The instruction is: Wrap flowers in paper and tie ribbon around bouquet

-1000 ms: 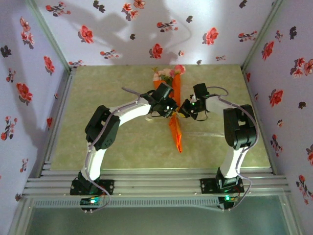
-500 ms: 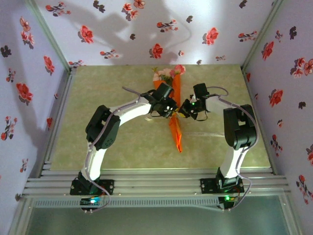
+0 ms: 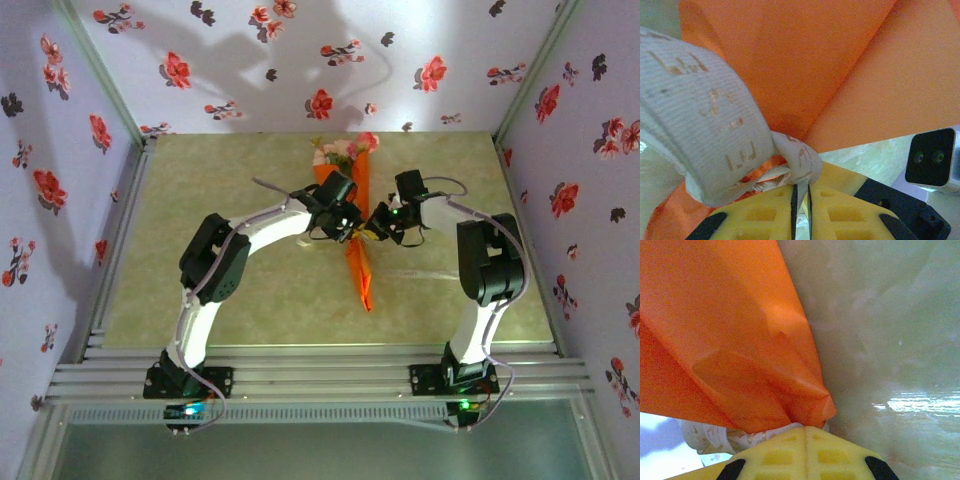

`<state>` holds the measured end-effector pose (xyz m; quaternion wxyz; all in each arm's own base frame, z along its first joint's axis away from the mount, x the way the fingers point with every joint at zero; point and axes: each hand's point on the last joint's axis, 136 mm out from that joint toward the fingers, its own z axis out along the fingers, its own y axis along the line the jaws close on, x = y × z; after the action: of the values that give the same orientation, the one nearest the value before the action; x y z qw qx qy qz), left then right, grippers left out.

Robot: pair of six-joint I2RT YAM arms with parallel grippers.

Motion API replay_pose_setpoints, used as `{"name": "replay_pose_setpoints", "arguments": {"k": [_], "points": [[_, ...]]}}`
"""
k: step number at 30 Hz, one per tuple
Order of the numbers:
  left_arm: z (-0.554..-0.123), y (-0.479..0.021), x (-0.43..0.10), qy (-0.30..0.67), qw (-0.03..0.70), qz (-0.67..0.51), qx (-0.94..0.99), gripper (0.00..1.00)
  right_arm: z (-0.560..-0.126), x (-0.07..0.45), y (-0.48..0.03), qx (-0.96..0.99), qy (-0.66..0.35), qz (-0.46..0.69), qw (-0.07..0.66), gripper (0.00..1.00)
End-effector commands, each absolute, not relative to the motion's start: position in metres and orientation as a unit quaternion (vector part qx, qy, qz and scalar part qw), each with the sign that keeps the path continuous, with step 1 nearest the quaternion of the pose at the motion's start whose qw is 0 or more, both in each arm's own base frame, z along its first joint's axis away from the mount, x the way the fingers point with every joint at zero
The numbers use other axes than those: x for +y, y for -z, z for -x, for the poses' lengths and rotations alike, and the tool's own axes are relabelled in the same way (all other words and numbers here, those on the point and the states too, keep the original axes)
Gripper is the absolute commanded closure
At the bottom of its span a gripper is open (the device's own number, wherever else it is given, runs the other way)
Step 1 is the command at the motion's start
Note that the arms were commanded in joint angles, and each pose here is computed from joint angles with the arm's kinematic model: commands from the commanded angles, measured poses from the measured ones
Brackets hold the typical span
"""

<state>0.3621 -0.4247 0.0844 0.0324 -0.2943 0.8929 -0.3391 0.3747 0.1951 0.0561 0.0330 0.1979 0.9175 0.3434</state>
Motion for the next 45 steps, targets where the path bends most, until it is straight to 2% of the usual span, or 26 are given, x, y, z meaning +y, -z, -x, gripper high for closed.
{"name": "replay_pose_setpoints", "arguments": {"k": [1,8,21,24,33,45], "points": [[-0.361,-0.084,-0.426,0.331,0.028,0.286,0.899,0.86,-0.376,0.197,-0.068,0.912,-0.356,-0.197,0.044,1.00],[-0.356,-0.086,-0.416,0.306,0.032,0.281,0.909,0.80,-0.377,0.196,-0.068,0.912,-0.356,-0.198,0.044,1.00],[-0.360,-0.078,-0.423,0.302,0.027,0.275,0.912,0.78,-0.376,0.196,-0.068,0.911,-0.358,-0.199,0.043,1.00],[-0.360,-0.076,-0.423,0.302,0.026,0.274,0.913,0.81,-0.376,0.196,-0.069,0.911,-0.358,-0.200,0.044,1.00],[-0.357,-0.084,-0.418,0.304,0.033,0.270,0.913,0.99,-0.376,0.193,-0.067,0.912,-0.354,-0.201,0.043,1.00],[-0.344,-0.089,-0.403,0.309,0.041,0.264,0.913,1.00,-0.383,0.188,-0.075,0.905,-0.362,-0.215,0.057,1.00]]}}
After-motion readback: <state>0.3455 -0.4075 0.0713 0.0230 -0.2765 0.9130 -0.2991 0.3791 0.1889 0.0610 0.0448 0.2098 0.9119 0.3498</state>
